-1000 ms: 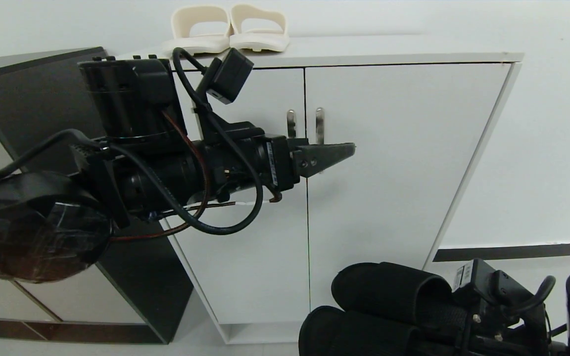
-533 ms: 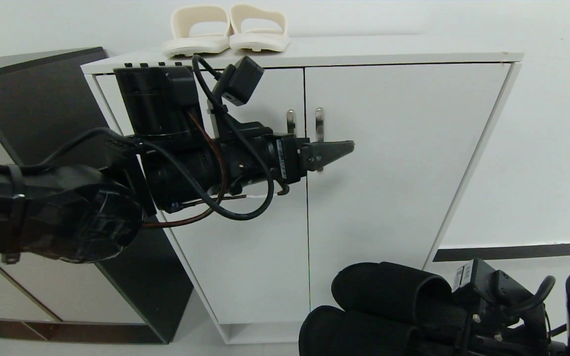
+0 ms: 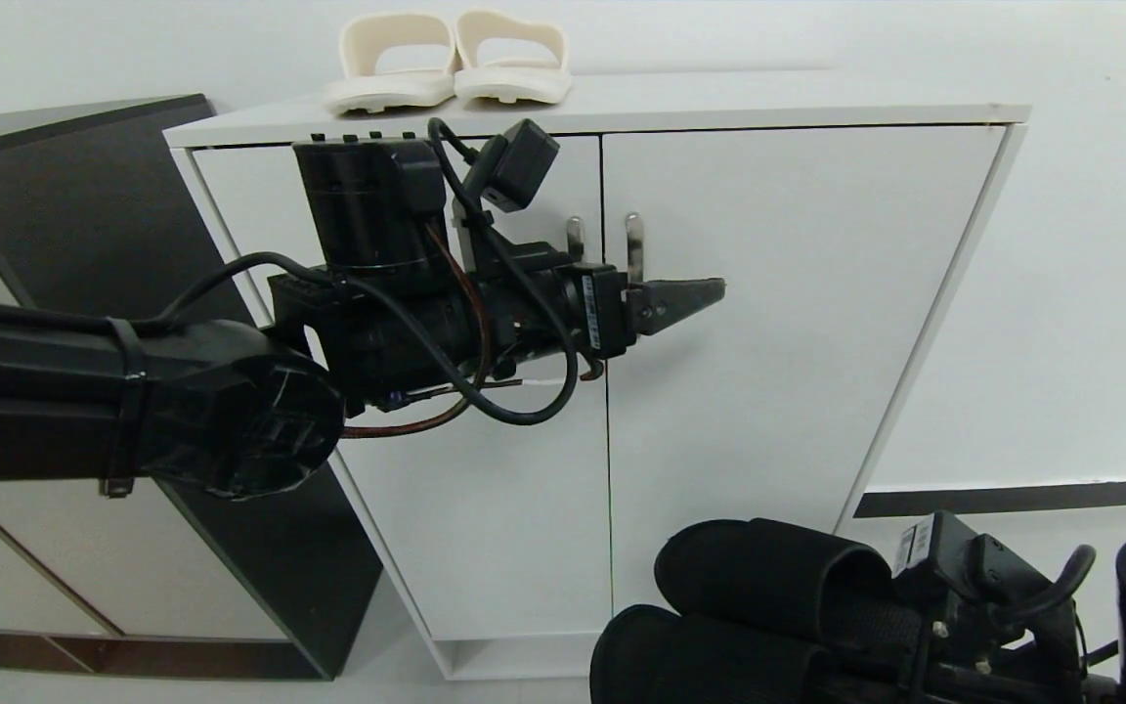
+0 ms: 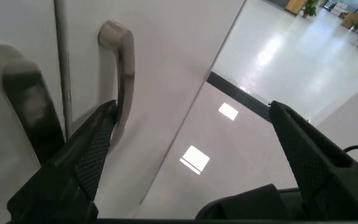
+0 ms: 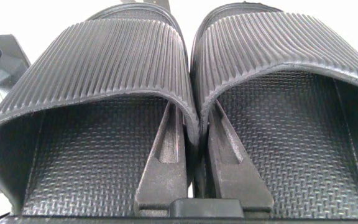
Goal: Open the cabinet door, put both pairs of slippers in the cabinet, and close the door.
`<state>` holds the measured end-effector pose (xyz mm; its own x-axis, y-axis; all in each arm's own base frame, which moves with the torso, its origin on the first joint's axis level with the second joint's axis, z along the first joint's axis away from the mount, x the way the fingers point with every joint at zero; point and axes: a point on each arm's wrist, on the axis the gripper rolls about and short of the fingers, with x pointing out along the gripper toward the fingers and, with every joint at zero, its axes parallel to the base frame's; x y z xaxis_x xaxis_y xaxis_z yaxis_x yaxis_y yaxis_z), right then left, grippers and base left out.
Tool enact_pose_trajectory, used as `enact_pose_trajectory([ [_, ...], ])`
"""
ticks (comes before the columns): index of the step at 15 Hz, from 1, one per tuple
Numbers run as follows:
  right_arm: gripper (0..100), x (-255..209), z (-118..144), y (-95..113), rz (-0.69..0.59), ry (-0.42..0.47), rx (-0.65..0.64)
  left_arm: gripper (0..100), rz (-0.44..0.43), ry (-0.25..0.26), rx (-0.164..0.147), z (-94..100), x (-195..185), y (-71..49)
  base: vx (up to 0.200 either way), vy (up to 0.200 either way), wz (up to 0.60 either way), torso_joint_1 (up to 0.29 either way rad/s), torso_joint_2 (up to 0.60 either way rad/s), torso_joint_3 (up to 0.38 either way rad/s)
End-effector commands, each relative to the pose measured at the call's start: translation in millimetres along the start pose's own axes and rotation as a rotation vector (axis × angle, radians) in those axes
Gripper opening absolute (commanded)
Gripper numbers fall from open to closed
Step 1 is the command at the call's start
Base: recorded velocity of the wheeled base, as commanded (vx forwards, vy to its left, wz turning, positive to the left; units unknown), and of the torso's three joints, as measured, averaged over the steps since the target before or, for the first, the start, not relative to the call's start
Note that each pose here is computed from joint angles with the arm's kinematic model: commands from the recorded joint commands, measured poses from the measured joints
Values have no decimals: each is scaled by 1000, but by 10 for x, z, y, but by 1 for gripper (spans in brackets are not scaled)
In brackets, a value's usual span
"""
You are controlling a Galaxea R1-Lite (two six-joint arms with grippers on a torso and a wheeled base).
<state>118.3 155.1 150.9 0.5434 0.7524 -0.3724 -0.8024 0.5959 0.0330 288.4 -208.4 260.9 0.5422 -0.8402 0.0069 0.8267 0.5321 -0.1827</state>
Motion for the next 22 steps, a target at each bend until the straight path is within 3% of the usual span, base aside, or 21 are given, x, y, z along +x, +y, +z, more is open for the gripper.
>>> enact_pose_trajectory([
  [1, 0, 4, -5, 0, 2, 3, 2, 0, 0, 7, -3, -24, 20, 13, 0, 0, 0, 0, 0, 0],
  [7, 0, -253, -54, 104, 164, 5, -22, 0, -6, -1, -5, 8, -38, -36, 0, 0, 0, 0, 0, 0],
  [13, 0, -312, -47, 124, 205, 1, -25, 0, -77, 13, 0, -5, -337, -415, 0, 0, 0, 0, 0, 0],
  [15, 0, -309, -49, 124, 205, 2, -25, 0, -84, 15, -1, -12, -397, -458, 0, 0, 0, 0, 0, 0],
  [18, 0, -294, -65, 123, 205, 13, -25, 0, -98, -16, 6, 12, -773, -611, 0, 0, 0, 0, 0, 0],
  [20, 0, -281, -71, 123, 205, 18, -28, 0, -72, -22, 6, 22, -818, -554, 0, 0, 0, 0, 0, 0],
  [22, 0, -284, -69, 123, 203, 17, -30, 0, -8, -13, -4, 6, -795, -341, 0, 0, 0, 0, 0, 0],
])
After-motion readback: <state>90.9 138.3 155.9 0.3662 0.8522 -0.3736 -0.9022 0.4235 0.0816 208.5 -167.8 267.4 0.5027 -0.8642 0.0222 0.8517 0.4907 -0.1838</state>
